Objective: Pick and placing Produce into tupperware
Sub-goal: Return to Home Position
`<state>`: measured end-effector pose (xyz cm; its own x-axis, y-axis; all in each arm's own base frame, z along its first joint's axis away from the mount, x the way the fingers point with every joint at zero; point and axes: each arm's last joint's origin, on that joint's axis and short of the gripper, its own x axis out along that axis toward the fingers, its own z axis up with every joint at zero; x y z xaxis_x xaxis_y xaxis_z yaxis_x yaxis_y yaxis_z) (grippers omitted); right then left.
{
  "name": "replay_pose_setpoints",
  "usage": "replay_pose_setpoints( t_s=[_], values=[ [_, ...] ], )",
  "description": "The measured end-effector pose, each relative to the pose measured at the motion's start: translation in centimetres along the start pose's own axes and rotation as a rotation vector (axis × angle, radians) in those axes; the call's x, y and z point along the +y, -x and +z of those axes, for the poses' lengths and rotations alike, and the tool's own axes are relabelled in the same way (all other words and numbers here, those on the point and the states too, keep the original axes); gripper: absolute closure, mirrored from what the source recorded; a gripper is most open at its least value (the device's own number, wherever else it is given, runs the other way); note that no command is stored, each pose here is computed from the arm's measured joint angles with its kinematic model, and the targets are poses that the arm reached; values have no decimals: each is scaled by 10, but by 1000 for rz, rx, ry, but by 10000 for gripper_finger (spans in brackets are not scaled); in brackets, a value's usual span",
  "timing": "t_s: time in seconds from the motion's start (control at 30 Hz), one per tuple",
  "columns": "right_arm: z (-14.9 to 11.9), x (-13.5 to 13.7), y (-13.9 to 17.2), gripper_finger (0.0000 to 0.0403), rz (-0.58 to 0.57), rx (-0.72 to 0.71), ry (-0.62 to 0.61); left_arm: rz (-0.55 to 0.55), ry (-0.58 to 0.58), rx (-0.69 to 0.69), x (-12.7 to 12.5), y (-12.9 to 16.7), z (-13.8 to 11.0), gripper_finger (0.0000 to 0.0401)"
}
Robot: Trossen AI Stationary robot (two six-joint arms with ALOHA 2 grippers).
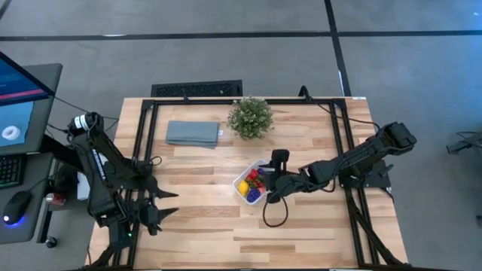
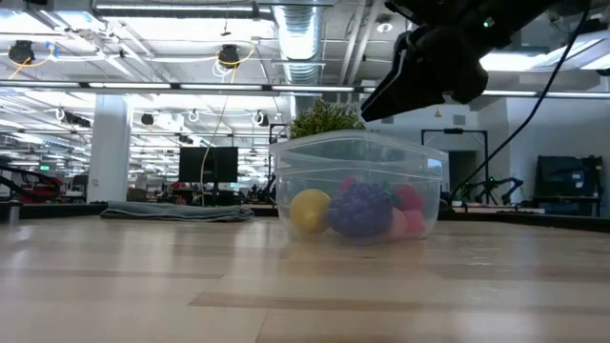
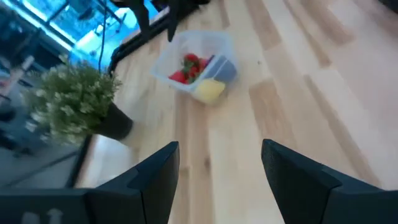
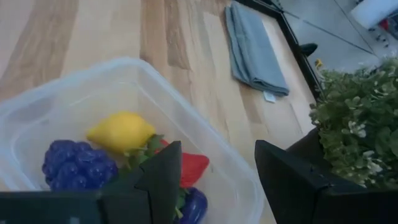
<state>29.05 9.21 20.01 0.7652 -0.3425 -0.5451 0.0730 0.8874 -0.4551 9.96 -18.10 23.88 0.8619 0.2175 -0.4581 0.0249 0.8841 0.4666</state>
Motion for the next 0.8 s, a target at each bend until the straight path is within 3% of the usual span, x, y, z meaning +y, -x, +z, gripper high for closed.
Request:
replay_pose_setpoints(
  t_s=[0.07,0.27,0.43,0.5,0.6,0.8],
  values=[
    [1,-1,0,175,-2,-3,-2,15,-30,-3,1,-1,-1,180],
    [9,-4,0,176,-3,-22,-79,206,-31,-127,9,-8,7,180],
    [11,-3,2,175,11,-31,-81,247,-37,-105,12,-23,19,180],
    [11,-3,1,175,26,-31,-78,196,-29,-70,12,-32,26,180],
    [12,-5,0,174,42,-38,-83,23,-25,-58,10,-46,42,180],
    [16,-6,-2,175,107,-70,-100,-304,-130,-231,16,-64,72,180]
  ],
)
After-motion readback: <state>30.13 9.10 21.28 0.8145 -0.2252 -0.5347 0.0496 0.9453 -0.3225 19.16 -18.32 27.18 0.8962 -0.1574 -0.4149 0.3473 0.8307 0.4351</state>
